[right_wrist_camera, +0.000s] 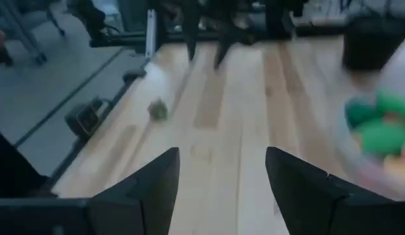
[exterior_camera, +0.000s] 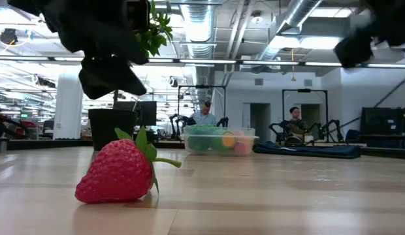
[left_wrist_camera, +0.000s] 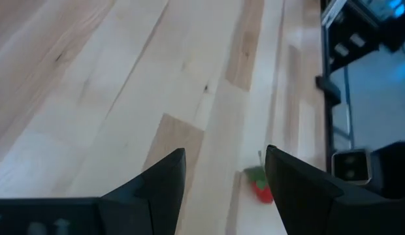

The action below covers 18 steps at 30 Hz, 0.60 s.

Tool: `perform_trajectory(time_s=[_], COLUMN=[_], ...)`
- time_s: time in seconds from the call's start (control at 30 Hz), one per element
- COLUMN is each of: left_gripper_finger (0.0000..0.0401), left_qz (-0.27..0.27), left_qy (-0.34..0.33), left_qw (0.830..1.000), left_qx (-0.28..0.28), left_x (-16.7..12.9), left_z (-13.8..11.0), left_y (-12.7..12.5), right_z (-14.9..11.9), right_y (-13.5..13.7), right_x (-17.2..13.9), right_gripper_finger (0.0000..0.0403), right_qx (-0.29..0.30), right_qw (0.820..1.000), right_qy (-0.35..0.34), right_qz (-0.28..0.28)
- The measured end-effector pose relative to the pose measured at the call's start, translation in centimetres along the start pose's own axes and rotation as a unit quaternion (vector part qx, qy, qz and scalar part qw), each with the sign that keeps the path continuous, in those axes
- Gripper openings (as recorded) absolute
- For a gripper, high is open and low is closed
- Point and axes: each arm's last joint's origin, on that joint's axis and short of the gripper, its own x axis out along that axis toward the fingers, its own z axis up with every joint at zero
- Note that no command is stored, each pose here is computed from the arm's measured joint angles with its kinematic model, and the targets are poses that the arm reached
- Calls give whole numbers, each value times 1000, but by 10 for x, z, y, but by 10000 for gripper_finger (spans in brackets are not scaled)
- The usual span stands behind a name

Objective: Pick and placing Produce into tupperware
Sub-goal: Put the red strawberry into the transparent bin

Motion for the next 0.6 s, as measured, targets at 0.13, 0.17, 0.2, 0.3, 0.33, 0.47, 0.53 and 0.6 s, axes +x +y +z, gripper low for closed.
perform_trajectory(time_s=[0.13, 0.17, 0.2, 0.3, 0.33, 0.47, 0.53, 0.6], left_gripper_finger=[198, 198, 198, 198, 198, 198, 198, 198], left_qz=[0, -3, -6, -6, -2, 19, 12, -11], left_qy=[-14, -20, -22, -22, -19, -1, -5, -9], left_qw=[1000, 1000, 1000, 1000, 1000, 999, 999, 999], left_qx=[-18, -21, -22, -10, -1, 41, 36, 46], left_x=[0, 0, 0, 0, 1, 2, 2, 1], left_z=[2, 3, 3, 3, 2, -1, 0, 1], left_y=[-1, -2, -2, -2, -1, 3, 2, -2], right_z=[-17, -18, -19, -21, -22, -29, -33, -33], right_y=[-12, -14, -16, -21, -23, -27, -28, -29], right_x=[-18, -24, -28, -37, -40, -45, -45, -45], right_gripper_finger=[221, 221, 221, 221, 221, 221, 221, 221], right_qx=[47, 47, 45, 38, 37, 35, 35, 35], right_qw=[991, 986, 984, 980, 978, 972, 970, 969], right_qy=[-111, -139, -154, -174, -183, -201, -206, -211], right_qz=[64, 74, 82, 88, 91, 115, 122, 124])
